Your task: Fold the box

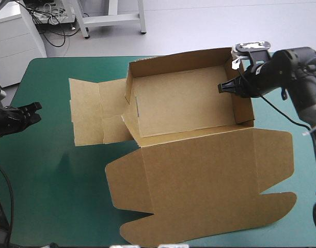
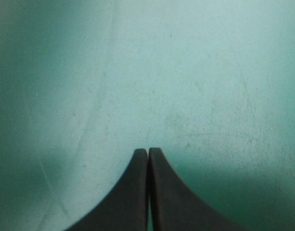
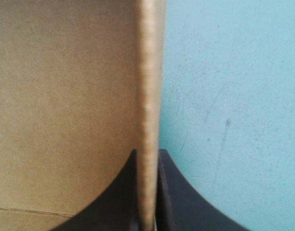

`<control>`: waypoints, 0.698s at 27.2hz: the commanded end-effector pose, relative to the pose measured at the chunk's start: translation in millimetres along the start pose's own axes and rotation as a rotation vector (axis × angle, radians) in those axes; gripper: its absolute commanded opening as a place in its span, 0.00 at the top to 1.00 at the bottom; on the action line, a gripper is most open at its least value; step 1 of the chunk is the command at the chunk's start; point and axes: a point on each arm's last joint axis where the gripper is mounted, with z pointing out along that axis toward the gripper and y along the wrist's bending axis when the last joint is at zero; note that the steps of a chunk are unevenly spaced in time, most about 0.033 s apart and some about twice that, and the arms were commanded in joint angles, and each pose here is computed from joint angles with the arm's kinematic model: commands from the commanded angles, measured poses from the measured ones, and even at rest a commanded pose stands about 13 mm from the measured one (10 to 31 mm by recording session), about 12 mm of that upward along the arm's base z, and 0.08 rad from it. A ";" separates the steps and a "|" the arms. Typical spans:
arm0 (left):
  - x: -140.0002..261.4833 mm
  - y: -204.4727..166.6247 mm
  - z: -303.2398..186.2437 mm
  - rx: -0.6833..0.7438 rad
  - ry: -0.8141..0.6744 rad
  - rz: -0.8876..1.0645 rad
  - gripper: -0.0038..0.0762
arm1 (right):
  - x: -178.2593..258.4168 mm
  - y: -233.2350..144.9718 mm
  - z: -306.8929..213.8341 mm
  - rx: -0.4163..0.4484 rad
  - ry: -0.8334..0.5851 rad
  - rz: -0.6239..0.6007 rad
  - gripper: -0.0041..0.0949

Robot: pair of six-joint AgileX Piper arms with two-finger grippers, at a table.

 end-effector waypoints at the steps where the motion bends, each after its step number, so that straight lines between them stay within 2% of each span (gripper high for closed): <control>1: -7.0 -10.7 -12.7 0.034 -0.056 -0.005 0.99 | 9.9 7.2 -75.0 -0.043 -0.205 -0.015 0.96; 3: -5.6 -10.2 -10.8 0.041 -0.034 0.005 0.99 | 11.3 10.7 -95.4 -0.068 -0.307 -0.034 0.96; 6: -2.8 -11.1 -10.2 0.056 -0.003 0.025 0.99 | 9.1 14.9 -104.2 -0.113 -0.379 -0.021 0.96; 12: 0.3 -12.6 -10.3 0.074 0.030 0.046 0.97 | 7.7 20.4 -97.5 -0.183 -0.347 -0.008 0.96; 16: 2.2 -15.2 -10.3 0.099 0.048 0.087 0.82 | 5.7 20.3 -89.3 -0.185 -0.320 -0.011 0.96; 18: 3.0 -17.1 -10.6 0.120 0.056 0.086 0.71 | 5.2 20.2 -87.5 -0.184 -0.314 -0.013 0.96; 19: 3.4 -18.5 -10.8 0.135 0.060 0.082 0.62 | 4.6 20.0 -84.4 -0.184 -0.304 -0.015 0.96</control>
